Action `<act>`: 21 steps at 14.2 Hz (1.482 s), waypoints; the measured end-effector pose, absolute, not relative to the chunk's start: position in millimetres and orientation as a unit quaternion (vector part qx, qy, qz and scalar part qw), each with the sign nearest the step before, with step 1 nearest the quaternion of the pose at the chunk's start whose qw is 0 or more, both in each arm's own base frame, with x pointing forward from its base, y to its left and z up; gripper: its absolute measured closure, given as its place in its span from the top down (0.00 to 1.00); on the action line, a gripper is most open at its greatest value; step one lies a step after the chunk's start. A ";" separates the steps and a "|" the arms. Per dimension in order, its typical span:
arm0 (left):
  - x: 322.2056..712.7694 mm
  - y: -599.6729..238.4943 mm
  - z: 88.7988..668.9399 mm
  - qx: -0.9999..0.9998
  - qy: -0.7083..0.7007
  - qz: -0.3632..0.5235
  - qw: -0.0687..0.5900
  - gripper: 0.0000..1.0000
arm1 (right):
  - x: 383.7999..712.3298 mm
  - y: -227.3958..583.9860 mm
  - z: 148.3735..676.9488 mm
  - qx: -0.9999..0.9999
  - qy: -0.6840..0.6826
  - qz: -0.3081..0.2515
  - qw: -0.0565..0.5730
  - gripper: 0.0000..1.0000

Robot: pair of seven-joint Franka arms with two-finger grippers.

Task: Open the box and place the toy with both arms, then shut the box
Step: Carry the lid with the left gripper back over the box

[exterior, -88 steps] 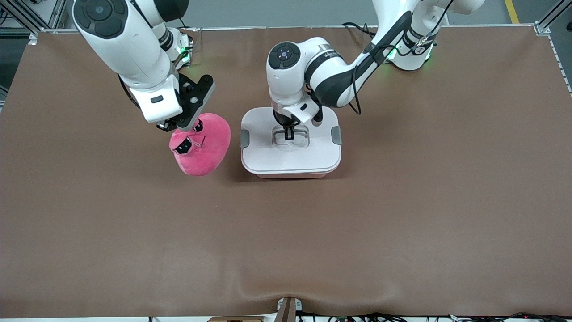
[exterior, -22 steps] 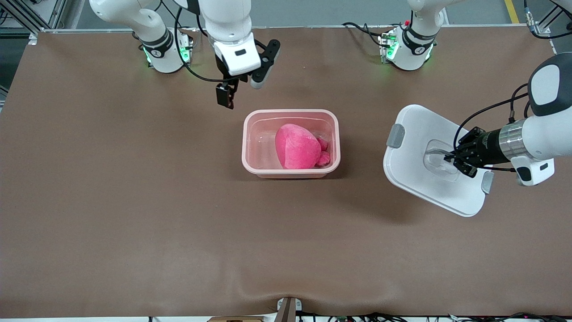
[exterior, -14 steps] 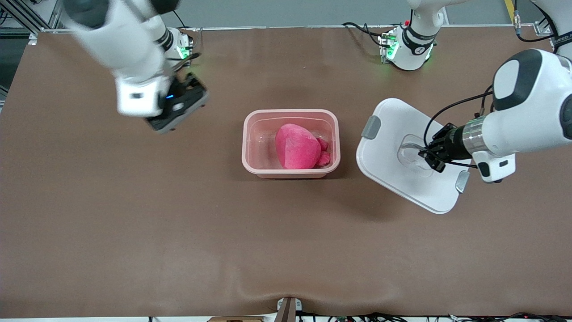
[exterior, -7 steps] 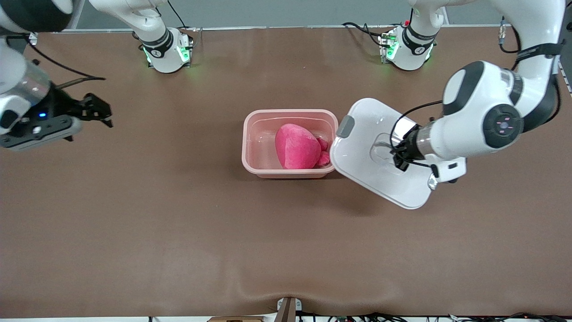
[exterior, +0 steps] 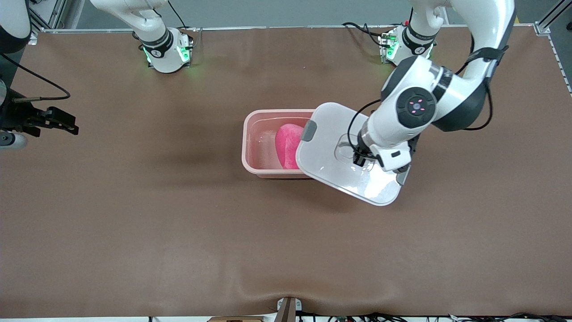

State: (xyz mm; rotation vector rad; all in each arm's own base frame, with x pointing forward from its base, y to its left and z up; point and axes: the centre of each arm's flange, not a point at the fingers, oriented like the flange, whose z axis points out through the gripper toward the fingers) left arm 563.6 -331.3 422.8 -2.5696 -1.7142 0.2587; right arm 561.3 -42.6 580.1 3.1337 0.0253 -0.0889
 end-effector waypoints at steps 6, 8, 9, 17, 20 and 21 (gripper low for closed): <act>549.8 -371.6 413.8 -0.799 -0.600 0.033 0.022 0.08 | 558.1 -62.7 576.1 1.000 -0.006 -0.029 0.002 1.00; 536.7 -391.6 415.7 -0.795 -0.606 0.024 0.023 0.08 | 558.4 -63.8 576.4 1.000 -0.007 -0.027 0.002 1.00; 528.7 -403.1 416.7 -0.791 -0.611 0.022 0.023 0.08 | 558.4 -64.4 576.3 1.000 -0.007 -0.027 0.002 1.00; 467.2 -481.5 414.2 -0.755 -0.656 0.009 0.019 0.08 | 558.8 -60.7 575.9 1.000 -0.004 -0.027 0.001 1.00; 463.4 -497.7 401.1 -0.738 -0.675 0.002 0.014 0.08 | 559.9 -55.9 576.3 1.000 0.000 -0.024 0.001 1.00; 466.4 -499.6 398.1 -0.733 -0.680 0.000 0.011 0.08 | 560.5 -55.9 576.7 1.000 0.000 -0.022 0.001 1.00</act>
